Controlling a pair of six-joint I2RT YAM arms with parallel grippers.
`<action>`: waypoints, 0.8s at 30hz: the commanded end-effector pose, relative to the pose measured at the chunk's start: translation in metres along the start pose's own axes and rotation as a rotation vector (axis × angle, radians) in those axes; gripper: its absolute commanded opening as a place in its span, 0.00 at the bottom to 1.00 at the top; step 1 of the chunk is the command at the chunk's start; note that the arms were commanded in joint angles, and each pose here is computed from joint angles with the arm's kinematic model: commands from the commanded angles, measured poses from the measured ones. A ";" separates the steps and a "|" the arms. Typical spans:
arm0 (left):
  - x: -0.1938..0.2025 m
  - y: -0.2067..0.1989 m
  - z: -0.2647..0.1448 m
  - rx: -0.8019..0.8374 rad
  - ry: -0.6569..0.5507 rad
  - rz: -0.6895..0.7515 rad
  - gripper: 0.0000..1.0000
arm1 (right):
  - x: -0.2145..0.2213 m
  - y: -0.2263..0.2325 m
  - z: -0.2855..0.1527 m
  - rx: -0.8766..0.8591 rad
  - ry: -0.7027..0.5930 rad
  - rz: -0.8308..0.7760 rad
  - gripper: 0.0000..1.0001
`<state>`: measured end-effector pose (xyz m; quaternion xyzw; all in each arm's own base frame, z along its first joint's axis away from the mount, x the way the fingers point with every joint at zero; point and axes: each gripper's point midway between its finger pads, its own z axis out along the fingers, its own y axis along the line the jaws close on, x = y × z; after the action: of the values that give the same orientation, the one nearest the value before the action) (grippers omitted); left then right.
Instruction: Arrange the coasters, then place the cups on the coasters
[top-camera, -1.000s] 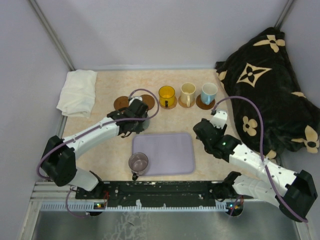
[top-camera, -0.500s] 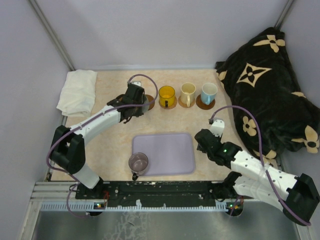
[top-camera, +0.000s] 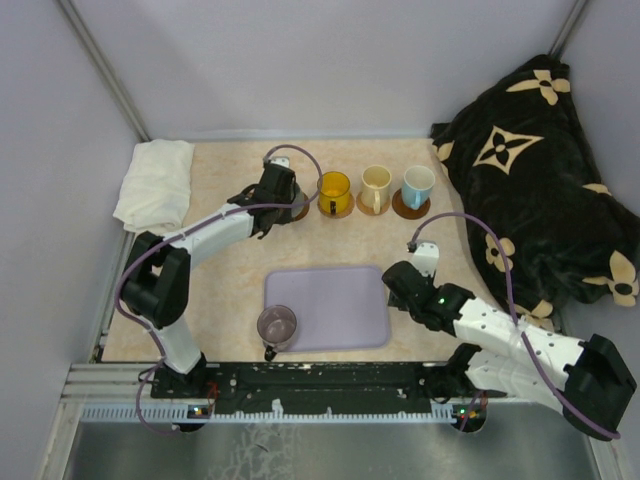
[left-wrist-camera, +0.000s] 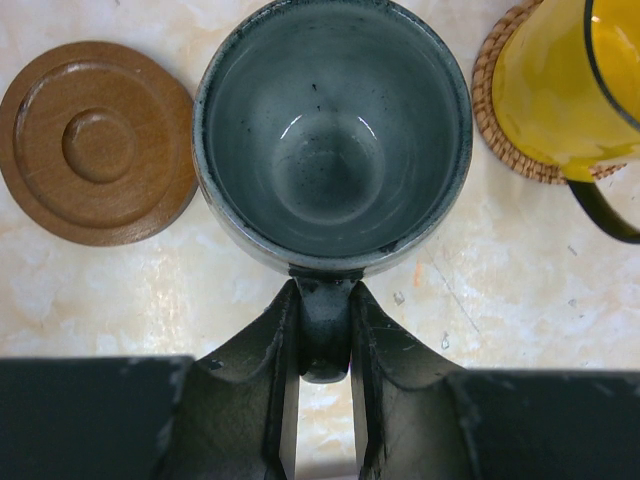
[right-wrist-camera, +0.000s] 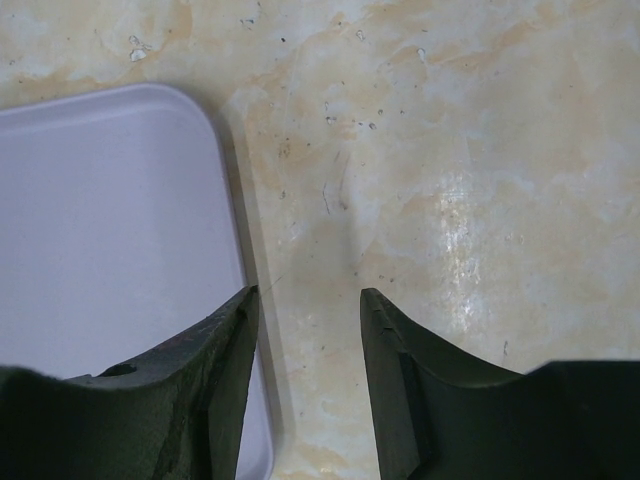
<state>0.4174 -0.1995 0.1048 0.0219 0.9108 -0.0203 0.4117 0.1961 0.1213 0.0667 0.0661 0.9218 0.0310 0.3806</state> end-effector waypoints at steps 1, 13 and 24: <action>-0.064 -0.013 -0.003 0.023 -0.193 -0.099 0.00 | -0.010 0.013 -0.001 -0.032 -0.029 0.035 0.46; -0.064 -0.021 0.009 0.041 -0.203 -0.158 0.00 | -0.005 0.011 0.000 -0.027 -0.021 0.028 0.45; -0.060 -0.023 0.018 0.036 -0.200 -0.162 0.00 | -0.002 0.009 0.002 -0.025 -0.015 0.023 0.45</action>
<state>0.4401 -0.2116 0.0916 -0.0192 0.9012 -0.0355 0.4315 0.1952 0.1230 0.0648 0.0626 0.9234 0.0309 0.3775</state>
